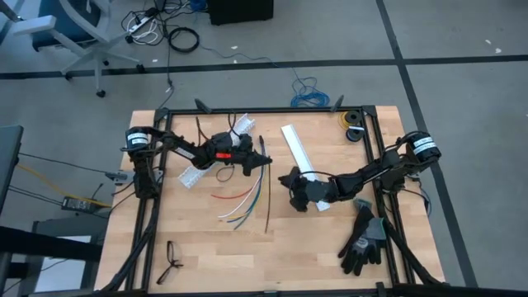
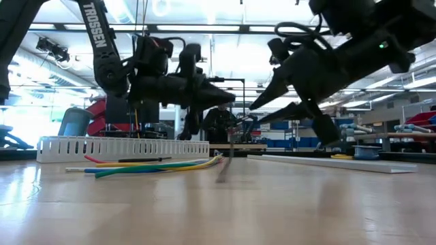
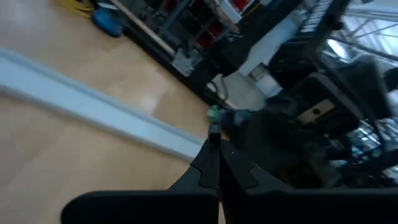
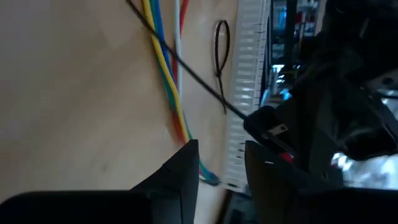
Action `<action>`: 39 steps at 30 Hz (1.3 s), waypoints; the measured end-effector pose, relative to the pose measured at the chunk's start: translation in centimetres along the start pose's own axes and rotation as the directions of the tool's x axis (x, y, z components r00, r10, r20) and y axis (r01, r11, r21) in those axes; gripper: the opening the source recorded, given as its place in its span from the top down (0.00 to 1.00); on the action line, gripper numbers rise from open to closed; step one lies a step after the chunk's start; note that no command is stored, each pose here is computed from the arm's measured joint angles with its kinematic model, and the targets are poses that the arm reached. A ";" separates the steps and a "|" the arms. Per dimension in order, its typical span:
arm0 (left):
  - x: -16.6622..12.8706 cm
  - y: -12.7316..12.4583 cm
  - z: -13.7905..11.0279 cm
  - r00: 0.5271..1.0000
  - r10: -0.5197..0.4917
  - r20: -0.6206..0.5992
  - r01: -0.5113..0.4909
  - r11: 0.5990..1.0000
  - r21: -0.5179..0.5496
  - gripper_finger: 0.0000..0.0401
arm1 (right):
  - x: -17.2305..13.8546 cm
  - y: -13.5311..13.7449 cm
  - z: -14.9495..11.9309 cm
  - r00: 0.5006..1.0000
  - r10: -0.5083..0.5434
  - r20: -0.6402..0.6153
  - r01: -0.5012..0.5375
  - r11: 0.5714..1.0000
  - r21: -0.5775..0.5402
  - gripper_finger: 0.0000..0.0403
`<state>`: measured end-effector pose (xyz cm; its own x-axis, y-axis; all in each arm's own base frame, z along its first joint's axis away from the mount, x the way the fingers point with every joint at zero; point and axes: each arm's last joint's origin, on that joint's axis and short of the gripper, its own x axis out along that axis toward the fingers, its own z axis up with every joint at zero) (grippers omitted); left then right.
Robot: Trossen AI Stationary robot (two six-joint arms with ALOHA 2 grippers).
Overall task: Ziptie cables
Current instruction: Prepare the black zip tie to wrap the cable wires
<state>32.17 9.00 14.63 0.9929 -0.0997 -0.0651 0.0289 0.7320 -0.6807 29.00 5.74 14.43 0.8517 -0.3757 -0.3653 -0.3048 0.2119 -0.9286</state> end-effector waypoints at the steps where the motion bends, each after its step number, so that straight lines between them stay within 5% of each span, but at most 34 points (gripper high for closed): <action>1: 0.2 -0.2 0.0 1.000 -0.009 0.000 0.009 1.000 -0.010 1.00 | 0.1 -0.1 -0.1 1.000 -0.004 -0.003 0.004 0.999 -0.034 0.72; 6: 1.1 -1.0 0.5 0.999 -0.044 0.001 0.044 0.999 -0.030 1.00 | 0.4 -0.7 -0.4 0.999 -0.043 -0.002 0.042 0.979 -0.199 0.72; 15: 1.7 -1.1 1.1 0.999 -0.033 -0.015 0.032 0.999 -0.041 1.00 | 0.6 -1.2 -0.6 0.997 -0.081 -0.006 0.076 0.954 -0.290 0.72; 27: 1.8 -1.0 1.2 1.000 -0.007 -0.019 0.007 0.999 -0.043 1.00 | 0.5 -1.7 -0.5 0.993 -0.120 0.016 0.119 0.946 -0.301 0.72; 39: 2.0 -1.2 1.1 1.000 0.000 -0.007 -0.001 0.999 -0.048 1.00 | 0.9 -0.8 -0.7 0.997 -0.024 0.079 0.049 0.943 -0.328 0.72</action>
<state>34.21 8.69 16.07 0.9921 -0.1040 -0.0704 0.0226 0.6990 -0.7148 29.73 4.59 14.77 0.8900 -0.3078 -0.3364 -0.3857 -0.1144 -0.9155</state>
